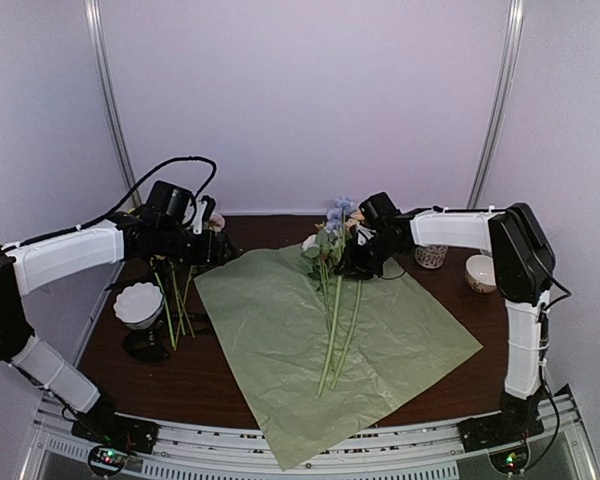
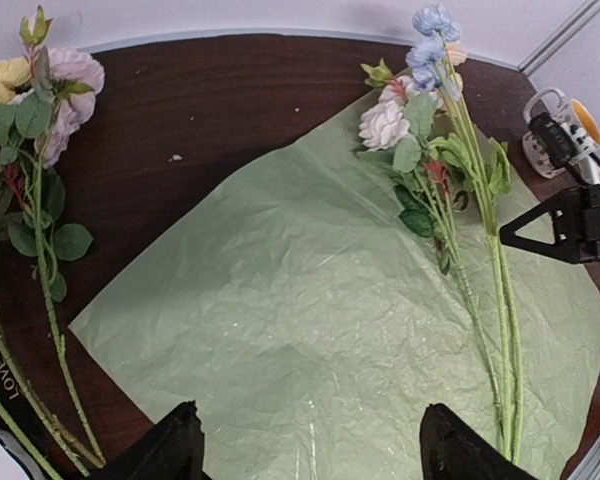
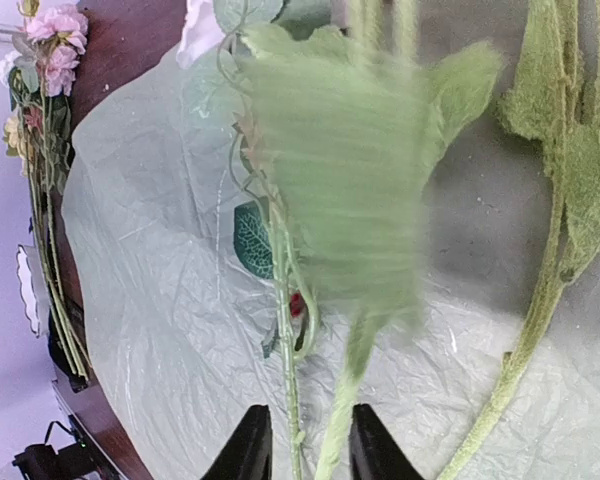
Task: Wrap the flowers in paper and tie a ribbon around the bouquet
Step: Place the fake flower on the flattened wrapping paper, then pick up the fake flower from the corner of the board.
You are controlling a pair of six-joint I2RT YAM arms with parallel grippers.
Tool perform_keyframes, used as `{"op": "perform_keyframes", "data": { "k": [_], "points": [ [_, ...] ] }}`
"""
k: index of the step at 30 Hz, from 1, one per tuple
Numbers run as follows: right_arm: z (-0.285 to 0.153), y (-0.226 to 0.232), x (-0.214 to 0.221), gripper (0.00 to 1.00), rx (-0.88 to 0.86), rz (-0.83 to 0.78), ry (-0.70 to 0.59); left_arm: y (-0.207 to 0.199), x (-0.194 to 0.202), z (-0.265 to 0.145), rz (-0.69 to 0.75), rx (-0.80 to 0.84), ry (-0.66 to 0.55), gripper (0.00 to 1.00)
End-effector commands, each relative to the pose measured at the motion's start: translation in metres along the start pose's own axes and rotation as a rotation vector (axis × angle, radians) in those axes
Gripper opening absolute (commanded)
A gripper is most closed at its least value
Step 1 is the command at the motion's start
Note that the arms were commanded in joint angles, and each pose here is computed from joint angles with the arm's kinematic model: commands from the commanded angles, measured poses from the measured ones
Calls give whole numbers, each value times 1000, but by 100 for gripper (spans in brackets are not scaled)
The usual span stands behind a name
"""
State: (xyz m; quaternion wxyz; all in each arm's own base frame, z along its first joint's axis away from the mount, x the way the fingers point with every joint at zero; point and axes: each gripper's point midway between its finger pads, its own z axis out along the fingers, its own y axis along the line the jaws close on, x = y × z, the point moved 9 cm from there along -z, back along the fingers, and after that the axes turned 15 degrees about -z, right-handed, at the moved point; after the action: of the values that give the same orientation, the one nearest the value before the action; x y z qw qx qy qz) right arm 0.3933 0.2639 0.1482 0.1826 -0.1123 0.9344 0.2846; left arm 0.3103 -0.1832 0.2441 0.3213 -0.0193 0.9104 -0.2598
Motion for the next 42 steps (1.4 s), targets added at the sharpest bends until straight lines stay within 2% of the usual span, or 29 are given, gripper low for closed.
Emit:
{"op": "perform_keyframes", "data": {
  "k": [1,4,9,14,16,19,23,26,27,30,35,38,42],
  "points": [
    [-12,-1,-9,32,90,-45,-21,15,-17,3,-33,-46,21,76],
    [-24,4,-12,35,102,-52,-57,42,-27,9,-59,-150,24,75],
    [-53,17,-9,35,129,-103,-100,104,-41,15,-188,-313,-4,70],
    [-63,23,6,35,142,-144,-89,153,-53,24,-286,-407,-14,49],
    [-63,23,12,36,142,-152,-79,164,-57,30,-308,-416,-15,44],
    [-61,21,21,36,136,-151,-61,177,-62,42,-325,-442,-2,42],
    [-59,16,28,36,146,-153,-46,189,-65,61,-348,-431,45,31],
    [-60,14,31,36,158,-160,-41,194,-62,74,-357,-420,71,29],
    [-60,14,32,36,158,-161,-40,195,-63,77,-356,-422,76,25],
    [-59,13,33,36,159,-166,-35,198,-64,81,-349,-436,84,18],
    [-59,13,35,36,150,-167,-33,201,-64,81,-350,-457,78,16],
    [-59,13,36,36,143,-165,-32,203,-61,82,-352,-469,79,2],
    [-60,13,37,36,141,-167,-29,202,-60,79,-360,-460,70,0]
  ]
}}
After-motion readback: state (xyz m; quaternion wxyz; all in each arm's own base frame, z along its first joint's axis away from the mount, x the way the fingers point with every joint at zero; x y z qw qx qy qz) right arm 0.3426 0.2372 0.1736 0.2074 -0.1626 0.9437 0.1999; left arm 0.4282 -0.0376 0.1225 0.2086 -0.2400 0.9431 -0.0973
